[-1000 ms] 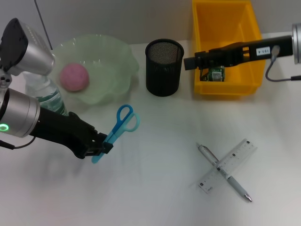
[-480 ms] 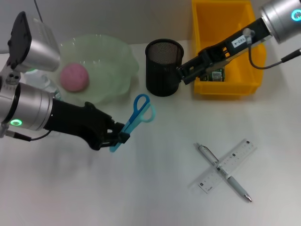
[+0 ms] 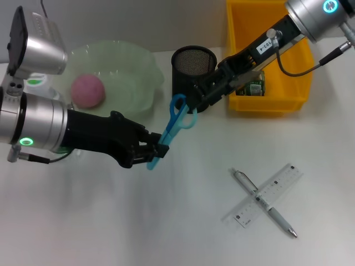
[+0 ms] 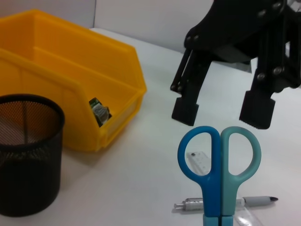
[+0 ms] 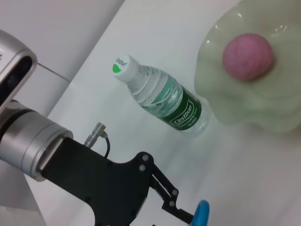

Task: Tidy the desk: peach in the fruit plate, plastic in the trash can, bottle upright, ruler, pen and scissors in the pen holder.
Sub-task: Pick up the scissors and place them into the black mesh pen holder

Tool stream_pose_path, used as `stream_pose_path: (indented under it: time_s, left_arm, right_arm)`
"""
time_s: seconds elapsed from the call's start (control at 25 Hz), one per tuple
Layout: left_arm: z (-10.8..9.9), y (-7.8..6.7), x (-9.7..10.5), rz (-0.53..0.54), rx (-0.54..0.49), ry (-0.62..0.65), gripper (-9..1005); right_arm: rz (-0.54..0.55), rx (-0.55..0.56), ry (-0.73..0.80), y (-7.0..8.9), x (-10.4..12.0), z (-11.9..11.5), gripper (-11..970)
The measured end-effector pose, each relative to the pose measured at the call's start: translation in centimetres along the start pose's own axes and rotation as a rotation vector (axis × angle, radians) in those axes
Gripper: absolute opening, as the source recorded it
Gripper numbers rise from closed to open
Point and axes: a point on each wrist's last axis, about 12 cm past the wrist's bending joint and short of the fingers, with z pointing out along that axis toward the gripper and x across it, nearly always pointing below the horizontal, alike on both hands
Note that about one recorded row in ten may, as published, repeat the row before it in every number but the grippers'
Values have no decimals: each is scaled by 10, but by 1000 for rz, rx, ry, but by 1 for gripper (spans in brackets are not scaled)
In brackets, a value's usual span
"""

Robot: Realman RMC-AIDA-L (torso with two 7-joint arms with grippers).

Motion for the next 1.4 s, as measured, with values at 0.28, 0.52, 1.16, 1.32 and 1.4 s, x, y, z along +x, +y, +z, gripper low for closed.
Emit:
stream_pose_path:
  time_s: [0.28, 0.52, 1.16, 1.32, 1.4]
  left_arm:
    - [13, -3, 9, -18, 14, -48, 208]
    - [21, -5, 15, -28, -8, -61, 207]
    - [22, -4, 20, -14, -56, -67, 206]
    - [24, -4, 19, -11, -61, -66, 206]
    - [28, -5, 19, 5, -73, -53, 206]
  right_arm:
    - [-16, 30, 66, 11, -9, 11, 811]
    - [-21, 40, 97, 18, -14, 20, 811]
    - [11, 105, 106, 19, -17, 35, 810]
    - [19, 109, 106, 20, -18, 37, 810]
    - [21, 114, 105, 20, -18, 37, 810]
